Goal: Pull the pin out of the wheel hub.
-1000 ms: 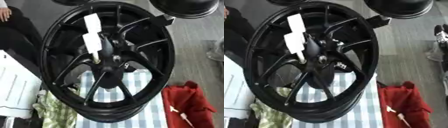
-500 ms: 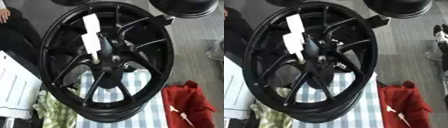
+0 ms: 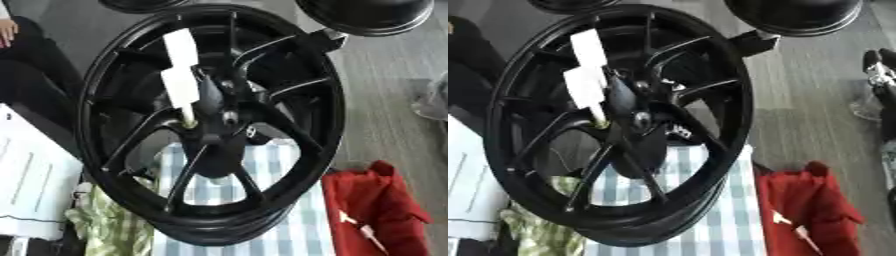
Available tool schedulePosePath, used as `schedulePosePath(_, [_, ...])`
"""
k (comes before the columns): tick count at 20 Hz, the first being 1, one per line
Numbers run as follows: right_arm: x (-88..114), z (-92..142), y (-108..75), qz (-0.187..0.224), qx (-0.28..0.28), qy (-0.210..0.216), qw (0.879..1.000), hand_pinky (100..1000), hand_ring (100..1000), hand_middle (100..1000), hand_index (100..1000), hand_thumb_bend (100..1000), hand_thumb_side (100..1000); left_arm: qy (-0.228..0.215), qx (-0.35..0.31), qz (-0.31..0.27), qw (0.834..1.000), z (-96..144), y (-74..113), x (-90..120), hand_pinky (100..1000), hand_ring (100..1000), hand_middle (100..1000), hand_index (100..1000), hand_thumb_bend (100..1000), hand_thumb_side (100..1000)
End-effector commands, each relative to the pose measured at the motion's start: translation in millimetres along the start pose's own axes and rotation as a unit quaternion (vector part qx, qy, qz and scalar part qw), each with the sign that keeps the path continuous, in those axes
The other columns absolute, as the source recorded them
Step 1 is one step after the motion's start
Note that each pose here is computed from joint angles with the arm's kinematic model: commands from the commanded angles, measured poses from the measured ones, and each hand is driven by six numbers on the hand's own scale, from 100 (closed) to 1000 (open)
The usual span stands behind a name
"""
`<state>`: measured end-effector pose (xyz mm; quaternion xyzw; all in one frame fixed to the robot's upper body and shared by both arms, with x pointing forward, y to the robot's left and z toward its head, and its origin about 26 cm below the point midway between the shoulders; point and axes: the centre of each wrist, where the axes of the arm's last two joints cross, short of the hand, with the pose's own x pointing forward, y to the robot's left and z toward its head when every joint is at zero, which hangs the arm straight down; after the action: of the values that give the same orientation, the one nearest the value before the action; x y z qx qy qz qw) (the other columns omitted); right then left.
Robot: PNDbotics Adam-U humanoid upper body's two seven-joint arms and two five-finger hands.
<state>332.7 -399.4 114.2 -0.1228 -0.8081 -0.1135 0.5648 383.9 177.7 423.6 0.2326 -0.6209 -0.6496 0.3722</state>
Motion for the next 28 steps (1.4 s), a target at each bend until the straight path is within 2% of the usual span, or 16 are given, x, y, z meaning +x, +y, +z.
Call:
schedulePosePath(1, [13, -7, -4.5, 0.015, 0.006, -0.019, 1.000, 956, 827, 825, 802, 332, 378, 0.006, 0.000, -0.014, 1.000, 2, 8.2, 7, 804, 805, 757, 840, 507, 569])
schedulePosePath(7, [13, -7, -4.0, 0.015, 0.007, -0.020, 1.000, 956, 828, 826, 802, 332, 378, 0.011, -0.044, -0.021, 0.999, -8, -0.5, 7, 804, 800, 752, 838, 524, 593])
schedulePosePath(11, [13, -7, -4.0, 0.016, 0.008, -0.019, 1.000, 956, 828, 826, 802, 331, 379, 0.022, -0.065, -0.033, 0.997, -19, -8.6, 9, 803, 790, 738, 824, 587, 629])
schedulePosePath(24, [12, -7, -3.5, 0.017, 0.009, -0.016, 1.000, 957, 828, 826, 802, 327, 381, 0.024, -0.092, -0.018, 0.995, -36, -19.9, 8, 803, 790, 737, 823, 557, 652])
schedulePosePath(28, [12, -7, -3.4, 0.017, 0.010, -0.017, 1.000, 956, 828, 826, 802, 326, 381, 0.021, -0.105, -0.010, 0.994, -40, -24.9, 6, 809, 795, 742, 828, 596, 670])
